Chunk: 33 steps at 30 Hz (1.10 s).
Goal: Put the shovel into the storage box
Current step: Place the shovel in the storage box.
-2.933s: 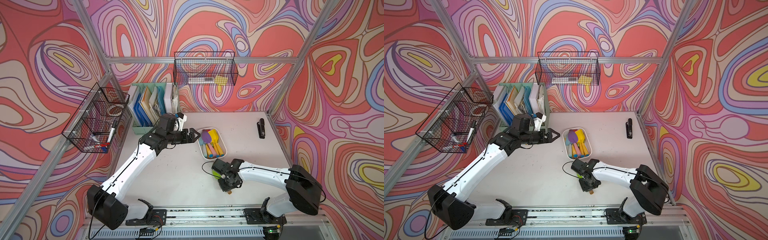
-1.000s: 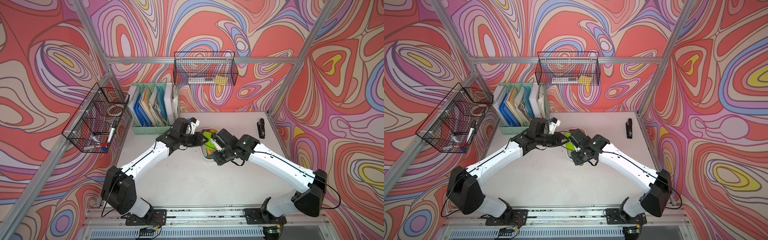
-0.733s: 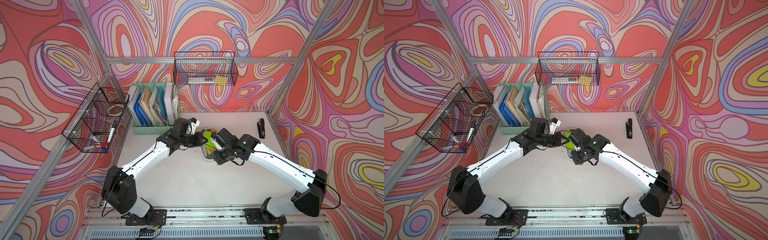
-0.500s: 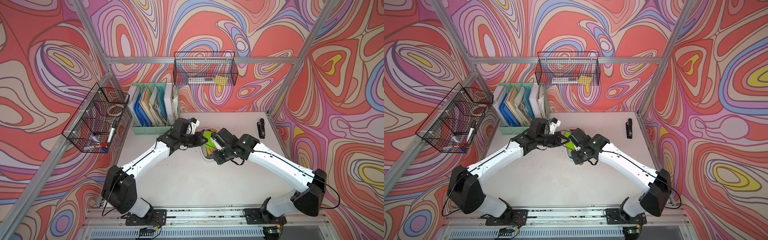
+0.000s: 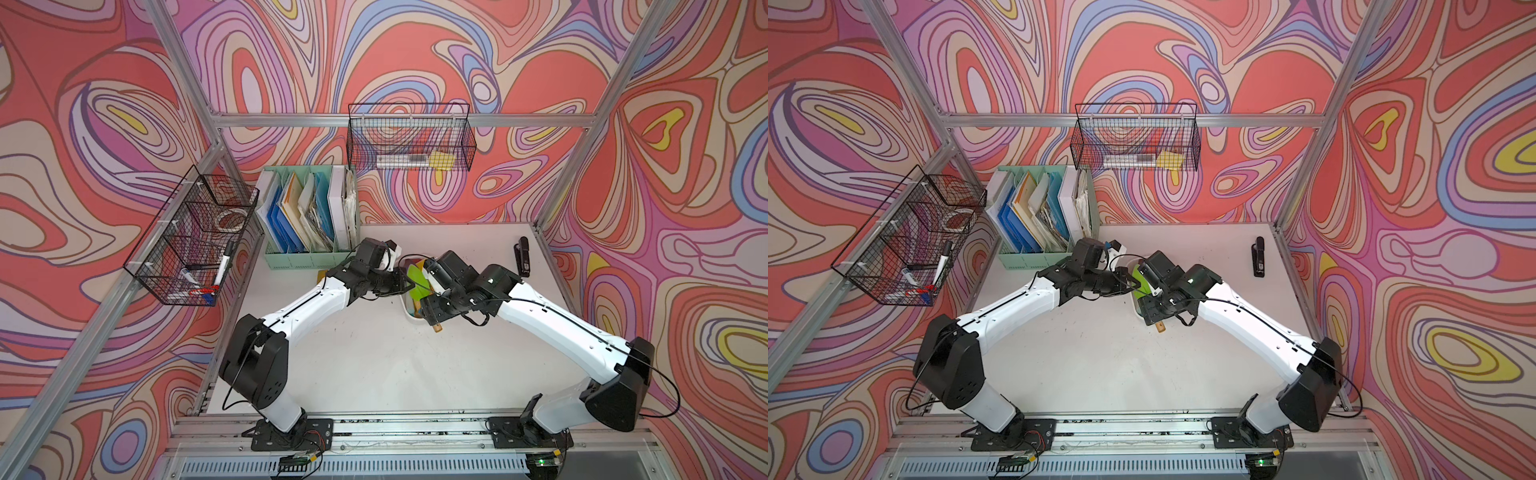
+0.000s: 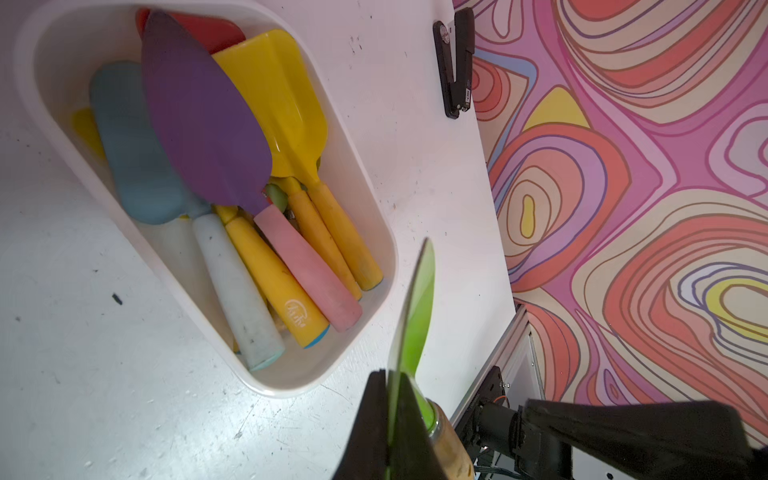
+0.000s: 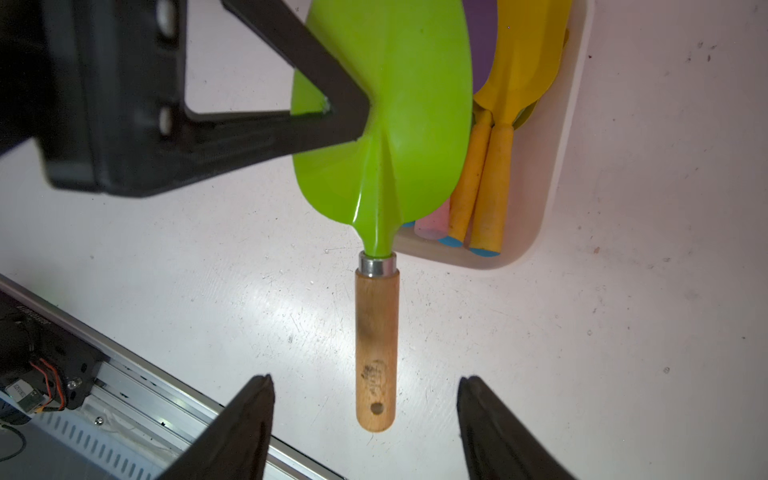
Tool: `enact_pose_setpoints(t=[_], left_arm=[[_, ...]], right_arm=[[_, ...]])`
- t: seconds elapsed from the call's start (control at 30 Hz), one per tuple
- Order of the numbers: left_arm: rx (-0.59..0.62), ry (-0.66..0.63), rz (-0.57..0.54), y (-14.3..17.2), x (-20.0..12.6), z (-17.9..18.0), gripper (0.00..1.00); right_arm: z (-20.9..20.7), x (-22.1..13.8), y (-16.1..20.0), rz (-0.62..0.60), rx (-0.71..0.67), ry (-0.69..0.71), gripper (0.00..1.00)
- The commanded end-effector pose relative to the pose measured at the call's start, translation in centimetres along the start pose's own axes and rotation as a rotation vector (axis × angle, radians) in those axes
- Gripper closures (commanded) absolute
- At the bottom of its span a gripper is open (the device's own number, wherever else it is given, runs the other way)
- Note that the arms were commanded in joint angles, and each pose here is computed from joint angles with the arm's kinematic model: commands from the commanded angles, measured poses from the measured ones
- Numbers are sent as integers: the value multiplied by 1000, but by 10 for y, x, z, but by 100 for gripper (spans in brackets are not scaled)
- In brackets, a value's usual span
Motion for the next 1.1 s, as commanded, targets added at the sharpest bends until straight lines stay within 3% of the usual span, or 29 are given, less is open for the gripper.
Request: enact_pose_setpoints(t=[0.0, 0.73, 1.07], left_arm=[[39, -3, -52, -25, -1, 1, 100], [-6, 47, 29, -64, 93, 64, 100], [-41, 30, 122, -51, 109, 83, 100]], right_arm=[[-6, -16, -4, -48, 17, 3, 28], [-19, -14, 8, -14, 62, 29, 29], [-20, -9, 10, 3, 65, 33, 30]])
Point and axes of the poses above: each gripper's point midway between its finger pads, its own x axis out along the fingers, its own z axis along the line the jaws close on, y = z × x, the point moved 3 cm from there along -x, back along the fingers, and after that the axes turned 14 degrees about x, right-handed, at the moved point
